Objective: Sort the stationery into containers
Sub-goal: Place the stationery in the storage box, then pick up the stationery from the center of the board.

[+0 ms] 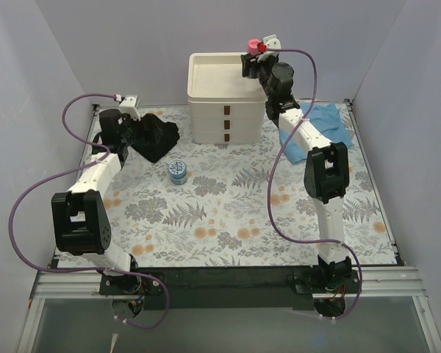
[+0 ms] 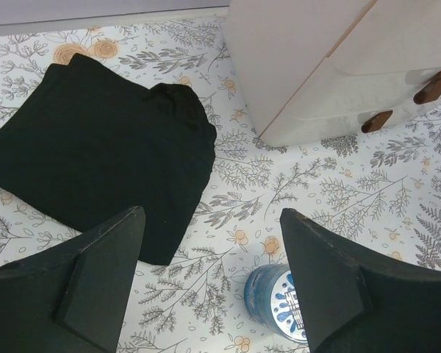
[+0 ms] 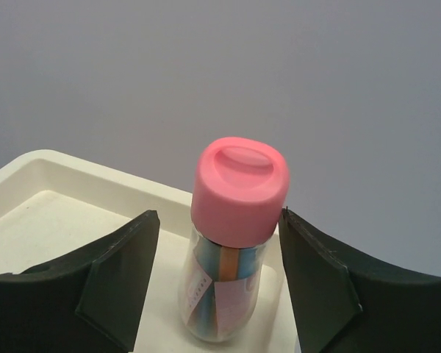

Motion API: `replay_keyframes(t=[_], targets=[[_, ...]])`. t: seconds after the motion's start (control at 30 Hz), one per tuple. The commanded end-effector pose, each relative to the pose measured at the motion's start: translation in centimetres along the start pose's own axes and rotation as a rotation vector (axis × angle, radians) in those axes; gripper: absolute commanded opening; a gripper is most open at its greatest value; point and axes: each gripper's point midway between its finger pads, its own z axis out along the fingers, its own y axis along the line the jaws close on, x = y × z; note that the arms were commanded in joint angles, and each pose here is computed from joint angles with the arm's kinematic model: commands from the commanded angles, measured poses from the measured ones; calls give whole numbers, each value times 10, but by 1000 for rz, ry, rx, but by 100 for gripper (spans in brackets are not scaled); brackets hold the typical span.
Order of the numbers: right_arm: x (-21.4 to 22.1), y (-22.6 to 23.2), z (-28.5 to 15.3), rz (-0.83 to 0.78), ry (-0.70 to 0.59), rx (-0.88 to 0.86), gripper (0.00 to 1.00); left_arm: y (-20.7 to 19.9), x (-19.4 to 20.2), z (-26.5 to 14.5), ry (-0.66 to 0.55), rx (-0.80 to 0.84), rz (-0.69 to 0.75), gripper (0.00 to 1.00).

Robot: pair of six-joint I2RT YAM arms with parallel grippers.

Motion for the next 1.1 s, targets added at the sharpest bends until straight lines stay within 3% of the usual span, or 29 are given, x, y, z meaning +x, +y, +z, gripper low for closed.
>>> replay_keyframes(t=[0.0, 0.07, 0.1, 0.17, 0.2, 0.23, 0.3, 0.37, 0.4, 0.7, 1.07], targets=[[-91, -9, -15, -5, -134, 21, 75, -17, -28, -17, -68, 37, 115, 75], [-81, -10, -26, -14, -80, 24, 77, -29, -16, -20, -23, 105, 167, 76], [-101, -14, -37, -35, -92, 37, 78, -30, -9, -21, 0, 129, 196, 76], [-79, -17, -56, -56, -13, 50, 80, -50, 17, -21, 80, 242, 330, 77], [-103, -24, -70, -66, -31, 66, 80, -59, 24, -24, 97, 308, 362, 78], [-76, -25, -86, -86, 51, 60, 81, -57, 33, -24, 115, 342, 467, 79], [-97, -32, -114, -116, 53, 57, 82, -63, 65, -35, 222, 437, 504, 81], [-65, -36, -143, -161, 152, 47, 84, -65, 87, -47, 293, 513, 573, 82], [-81, -38, -158, -172, 141, 53, 84, -67, 91, -47, 306, 538, 572, 82], [-50, -40, -230, -158, 327, 54, 88, -72, 107, -40, 323, 609, 577, 82], [-35, -43, -246, -153, 381, 82, 93, -79, 137, -9, 366, 657, 553, 83]])
